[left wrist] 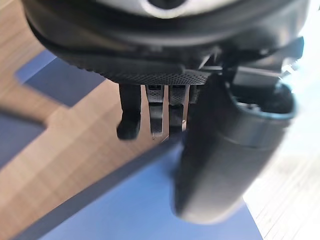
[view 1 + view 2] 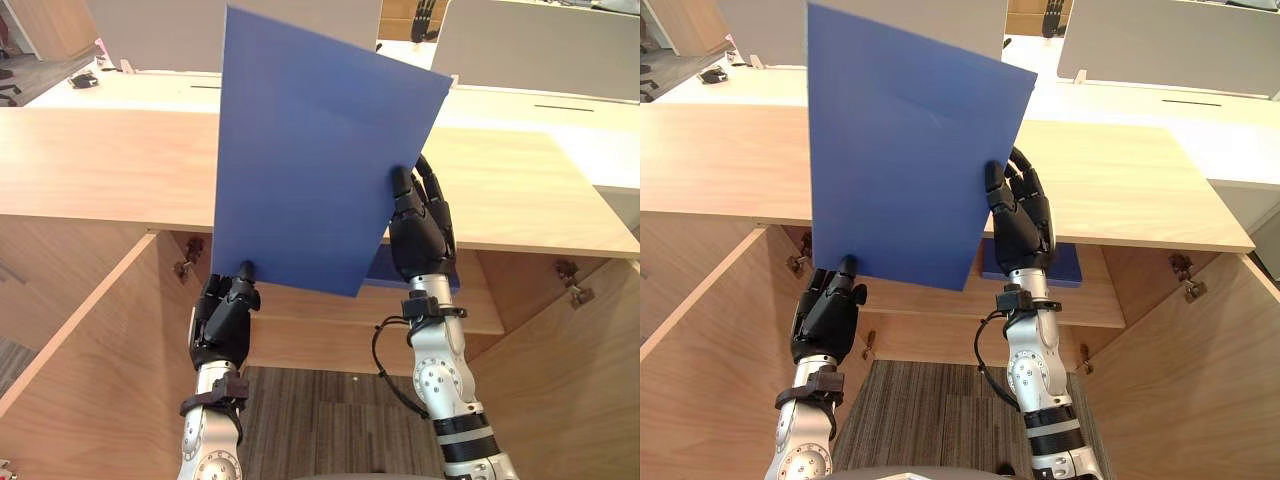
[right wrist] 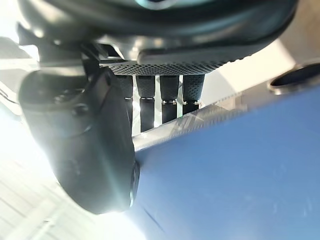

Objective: Walk over to the cabinet, pick up the folder, carry it to the office cabinet, place the folder inside the office cabinet, then close the office cabinet door

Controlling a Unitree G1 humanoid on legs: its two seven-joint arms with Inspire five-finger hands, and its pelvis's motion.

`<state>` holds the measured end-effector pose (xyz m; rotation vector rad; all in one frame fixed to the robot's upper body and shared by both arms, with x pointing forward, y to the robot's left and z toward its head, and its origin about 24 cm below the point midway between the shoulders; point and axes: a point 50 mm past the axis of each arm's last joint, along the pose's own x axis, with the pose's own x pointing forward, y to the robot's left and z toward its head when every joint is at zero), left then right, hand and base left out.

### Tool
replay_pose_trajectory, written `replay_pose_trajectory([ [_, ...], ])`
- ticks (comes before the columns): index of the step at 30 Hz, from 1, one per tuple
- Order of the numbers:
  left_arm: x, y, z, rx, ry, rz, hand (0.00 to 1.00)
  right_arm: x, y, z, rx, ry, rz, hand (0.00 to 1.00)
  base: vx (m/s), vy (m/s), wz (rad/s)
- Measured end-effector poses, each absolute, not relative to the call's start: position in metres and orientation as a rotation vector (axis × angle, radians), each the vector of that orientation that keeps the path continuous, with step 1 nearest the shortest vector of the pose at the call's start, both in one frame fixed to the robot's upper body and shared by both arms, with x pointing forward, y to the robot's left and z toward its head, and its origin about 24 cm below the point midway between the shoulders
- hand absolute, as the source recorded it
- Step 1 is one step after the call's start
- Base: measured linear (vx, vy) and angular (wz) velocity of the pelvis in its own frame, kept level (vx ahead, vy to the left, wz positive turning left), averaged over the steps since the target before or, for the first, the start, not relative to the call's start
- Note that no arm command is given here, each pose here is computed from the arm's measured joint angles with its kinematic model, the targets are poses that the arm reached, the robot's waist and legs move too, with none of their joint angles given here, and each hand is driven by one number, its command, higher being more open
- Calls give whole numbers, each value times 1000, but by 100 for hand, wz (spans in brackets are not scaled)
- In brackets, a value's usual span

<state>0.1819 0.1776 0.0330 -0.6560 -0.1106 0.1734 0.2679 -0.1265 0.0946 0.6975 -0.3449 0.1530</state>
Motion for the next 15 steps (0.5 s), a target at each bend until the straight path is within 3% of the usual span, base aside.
replay_pose_trajectory([
  [11, 161, 219, 34, -477, -156, 357, 100, 256, -158, 110, 548, -451, 49, 0, -32, -23, 4],
  [15, 146, 233, 5, -463, -45, 452, 100, 254, -169, 108, 537, -452, 4, 0, -33, -34, 7],
])
